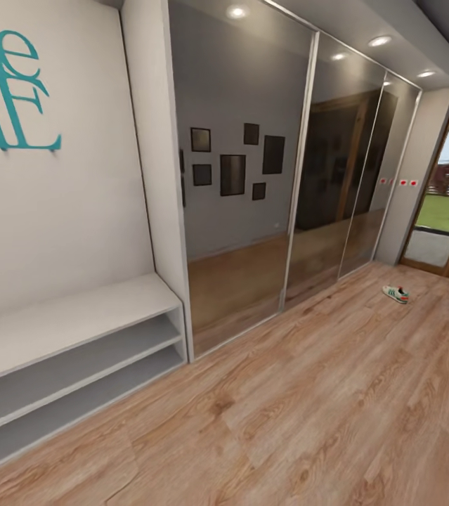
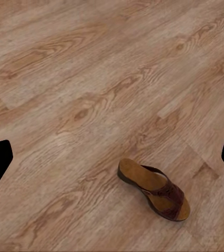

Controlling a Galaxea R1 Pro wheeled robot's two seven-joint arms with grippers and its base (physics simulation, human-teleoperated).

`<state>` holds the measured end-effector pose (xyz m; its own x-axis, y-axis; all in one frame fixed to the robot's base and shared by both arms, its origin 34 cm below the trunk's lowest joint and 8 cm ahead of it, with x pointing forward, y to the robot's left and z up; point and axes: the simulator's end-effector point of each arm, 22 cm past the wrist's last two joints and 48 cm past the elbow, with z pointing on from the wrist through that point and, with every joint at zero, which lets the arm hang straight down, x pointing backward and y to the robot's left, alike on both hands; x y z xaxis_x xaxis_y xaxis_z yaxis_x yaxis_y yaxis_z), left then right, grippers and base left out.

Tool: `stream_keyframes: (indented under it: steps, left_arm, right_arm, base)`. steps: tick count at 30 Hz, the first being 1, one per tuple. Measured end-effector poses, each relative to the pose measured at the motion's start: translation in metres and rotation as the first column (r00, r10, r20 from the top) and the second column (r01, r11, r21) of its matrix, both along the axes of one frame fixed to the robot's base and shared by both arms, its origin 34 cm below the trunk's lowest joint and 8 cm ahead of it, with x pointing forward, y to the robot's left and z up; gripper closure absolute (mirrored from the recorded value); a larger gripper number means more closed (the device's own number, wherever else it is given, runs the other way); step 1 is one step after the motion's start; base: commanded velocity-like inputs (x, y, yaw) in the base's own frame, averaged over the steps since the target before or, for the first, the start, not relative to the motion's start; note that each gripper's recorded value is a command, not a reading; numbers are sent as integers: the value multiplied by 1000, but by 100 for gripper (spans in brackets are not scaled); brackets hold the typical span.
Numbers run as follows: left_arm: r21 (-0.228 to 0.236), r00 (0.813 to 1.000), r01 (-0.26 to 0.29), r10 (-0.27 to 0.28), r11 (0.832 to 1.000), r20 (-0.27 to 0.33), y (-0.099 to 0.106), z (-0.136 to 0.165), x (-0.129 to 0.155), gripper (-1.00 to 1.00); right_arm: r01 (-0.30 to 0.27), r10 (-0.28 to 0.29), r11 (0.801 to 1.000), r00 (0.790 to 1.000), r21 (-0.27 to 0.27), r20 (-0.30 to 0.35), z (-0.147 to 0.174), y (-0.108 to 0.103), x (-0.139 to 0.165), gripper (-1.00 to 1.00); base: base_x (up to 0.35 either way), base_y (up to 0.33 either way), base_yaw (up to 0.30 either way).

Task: Pick up the two gym shoes and the two sandals from the corridor floor and place them onto the hallstand (shoe rack) in the corridor, making sure they are on the rack and not on the floor. Arrange them so the two gym shoes are next to each other and the two sandals are next to each other.

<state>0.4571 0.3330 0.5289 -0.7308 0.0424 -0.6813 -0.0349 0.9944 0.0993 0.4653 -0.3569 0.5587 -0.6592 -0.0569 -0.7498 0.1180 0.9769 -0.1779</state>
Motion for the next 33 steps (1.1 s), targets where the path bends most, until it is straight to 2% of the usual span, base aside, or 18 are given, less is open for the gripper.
stream_keyframes:
  steps: [16,22,33]
  left_arm:
    - [0,1000,0,0,1000,0,0,0,0,-100]
    - [1,1000,-1,1,1000,0,0,0,0,-100]
    - [0,1000,0,0,1000,0,0,0,0,-100]
  right_arm:
    - [1,-1,1000,1000,-1,0,0,0,0,-100]
    - [3,-3,1000,1000,-1,0,0,-1,0,-100]
    - [5,-5,1000,1000,-2,-1,0,-1,0,-100]
  base:
    - [322,37,0]
    - [94,3,-148]
    - [8,0,-268]
